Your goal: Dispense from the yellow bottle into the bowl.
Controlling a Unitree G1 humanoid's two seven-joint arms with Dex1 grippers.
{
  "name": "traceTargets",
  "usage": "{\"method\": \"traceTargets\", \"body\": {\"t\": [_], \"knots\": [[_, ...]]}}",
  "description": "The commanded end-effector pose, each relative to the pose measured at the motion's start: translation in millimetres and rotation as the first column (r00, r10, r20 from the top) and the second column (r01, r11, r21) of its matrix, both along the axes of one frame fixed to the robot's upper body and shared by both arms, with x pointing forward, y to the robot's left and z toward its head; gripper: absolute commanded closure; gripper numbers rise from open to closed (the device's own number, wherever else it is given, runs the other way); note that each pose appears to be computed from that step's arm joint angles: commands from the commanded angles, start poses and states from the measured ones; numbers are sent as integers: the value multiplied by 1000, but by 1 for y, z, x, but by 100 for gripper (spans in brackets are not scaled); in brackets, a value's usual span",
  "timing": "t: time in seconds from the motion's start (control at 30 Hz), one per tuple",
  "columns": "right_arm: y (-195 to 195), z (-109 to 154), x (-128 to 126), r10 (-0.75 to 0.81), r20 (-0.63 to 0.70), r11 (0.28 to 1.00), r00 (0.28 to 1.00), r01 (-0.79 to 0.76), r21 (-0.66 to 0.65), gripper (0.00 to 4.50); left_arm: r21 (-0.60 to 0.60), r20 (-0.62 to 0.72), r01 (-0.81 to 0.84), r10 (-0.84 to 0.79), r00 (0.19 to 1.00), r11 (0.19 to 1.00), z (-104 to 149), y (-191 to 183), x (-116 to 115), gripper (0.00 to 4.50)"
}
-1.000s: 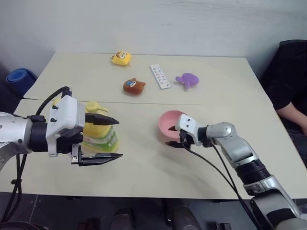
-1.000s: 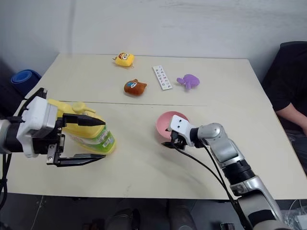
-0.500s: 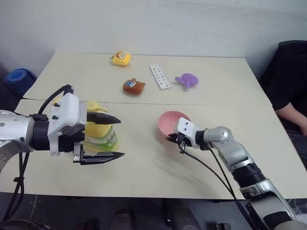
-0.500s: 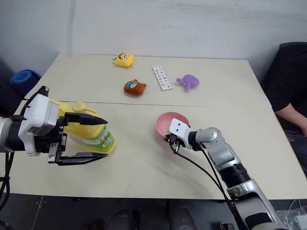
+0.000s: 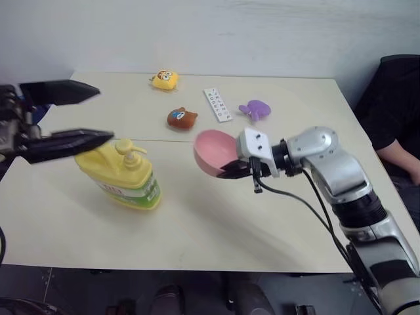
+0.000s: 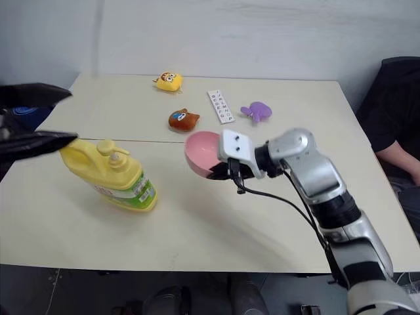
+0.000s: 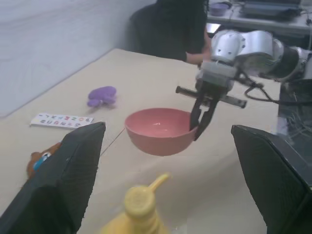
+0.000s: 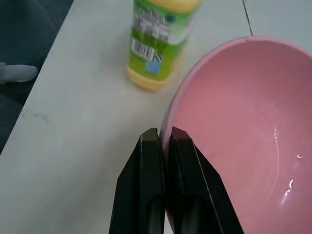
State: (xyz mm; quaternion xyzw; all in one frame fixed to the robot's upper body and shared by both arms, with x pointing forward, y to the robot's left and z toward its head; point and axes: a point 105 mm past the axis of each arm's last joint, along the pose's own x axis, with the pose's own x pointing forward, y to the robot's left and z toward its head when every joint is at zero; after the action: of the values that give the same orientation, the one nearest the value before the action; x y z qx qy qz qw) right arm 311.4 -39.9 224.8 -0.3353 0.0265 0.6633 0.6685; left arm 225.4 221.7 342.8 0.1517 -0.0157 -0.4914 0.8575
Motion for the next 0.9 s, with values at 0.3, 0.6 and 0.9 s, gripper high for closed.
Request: {"method": "traceTargets", "body": {"t": [0.3,0.6,0.9], "knots": [[55,3,-13,132,93,984,987,-119,-131,450,155,-38,98,-94,995,983,-30,-3,15,336],[75,22,-27,205,112,969,972,-186,-166,450,182,2,71,-73,997,981,-33,-3,33,446],[78,36,-32,241,152,957,959,-209,-200,450,182,37,40,-48,998,982,-39,-3,44,446]]}}
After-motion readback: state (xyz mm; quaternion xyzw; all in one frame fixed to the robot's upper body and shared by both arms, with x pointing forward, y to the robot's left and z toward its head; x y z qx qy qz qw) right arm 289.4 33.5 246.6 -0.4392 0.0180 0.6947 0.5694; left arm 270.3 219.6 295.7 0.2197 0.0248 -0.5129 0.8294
